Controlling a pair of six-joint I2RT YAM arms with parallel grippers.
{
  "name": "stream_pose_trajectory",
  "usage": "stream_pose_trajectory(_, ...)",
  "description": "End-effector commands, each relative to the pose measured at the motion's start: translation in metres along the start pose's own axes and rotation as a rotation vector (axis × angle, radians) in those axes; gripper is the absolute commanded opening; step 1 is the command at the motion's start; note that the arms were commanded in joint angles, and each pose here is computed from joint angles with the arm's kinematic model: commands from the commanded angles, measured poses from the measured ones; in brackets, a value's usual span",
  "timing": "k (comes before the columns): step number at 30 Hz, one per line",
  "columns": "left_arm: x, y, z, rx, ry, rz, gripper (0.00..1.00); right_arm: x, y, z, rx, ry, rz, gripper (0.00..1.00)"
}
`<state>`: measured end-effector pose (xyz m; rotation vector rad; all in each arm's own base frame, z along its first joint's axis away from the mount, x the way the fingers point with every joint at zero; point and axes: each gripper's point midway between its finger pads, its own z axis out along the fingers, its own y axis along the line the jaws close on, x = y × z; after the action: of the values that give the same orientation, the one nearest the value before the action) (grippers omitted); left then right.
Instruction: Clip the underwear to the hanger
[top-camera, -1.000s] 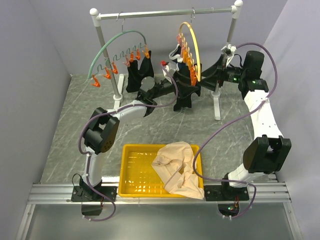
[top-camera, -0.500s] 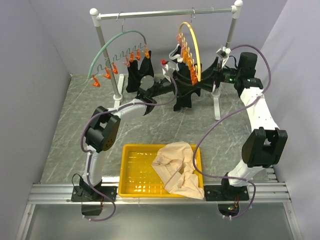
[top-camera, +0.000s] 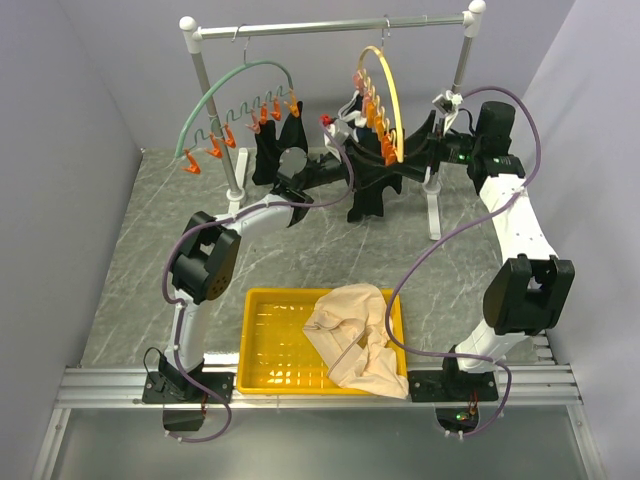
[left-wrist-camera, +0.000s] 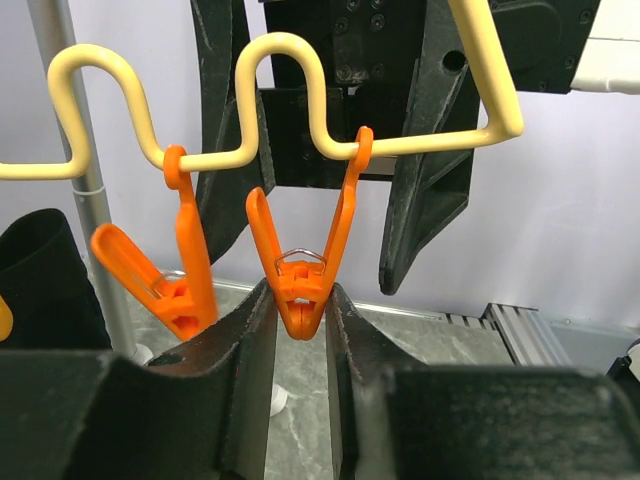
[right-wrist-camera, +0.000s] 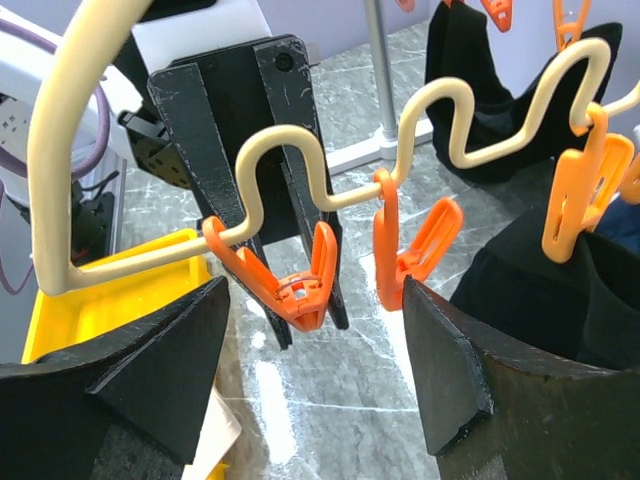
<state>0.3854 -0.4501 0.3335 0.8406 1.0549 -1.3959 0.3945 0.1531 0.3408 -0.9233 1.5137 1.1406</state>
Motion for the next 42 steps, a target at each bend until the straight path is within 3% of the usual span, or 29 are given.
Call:
stream_pose_trajectory(1, -0.017, -0.007, 0.004, 0.056, -0.034, 0.051, 0.19, -0.021, 0.004, 0.003, -0.031, -0.024, -0.083, 0.77)
stream_pose_trajectory(12, -0.014, -0.010, 0.003, 0.071, -0.022, 0.038, 0.09, -0.030, 0.013, 0.006, -0.063, -0.049, -0.075, 0.72)
stream_pose_trajectory(20, -0.012, -0.012, 0.004, 0.084, -0.017, 0.034, 0.06, -0.023, 0.018, 0.008, -0.095, -0.040, -0.051, 0.58)
stream_pose_trajectory(42, -0.007, -0.018, 0.000, 0.135, -0.004, 0.016, 0.02, -0.024, 0.027, 0.009, -0.136, -0.047, -0.036, 0.46)
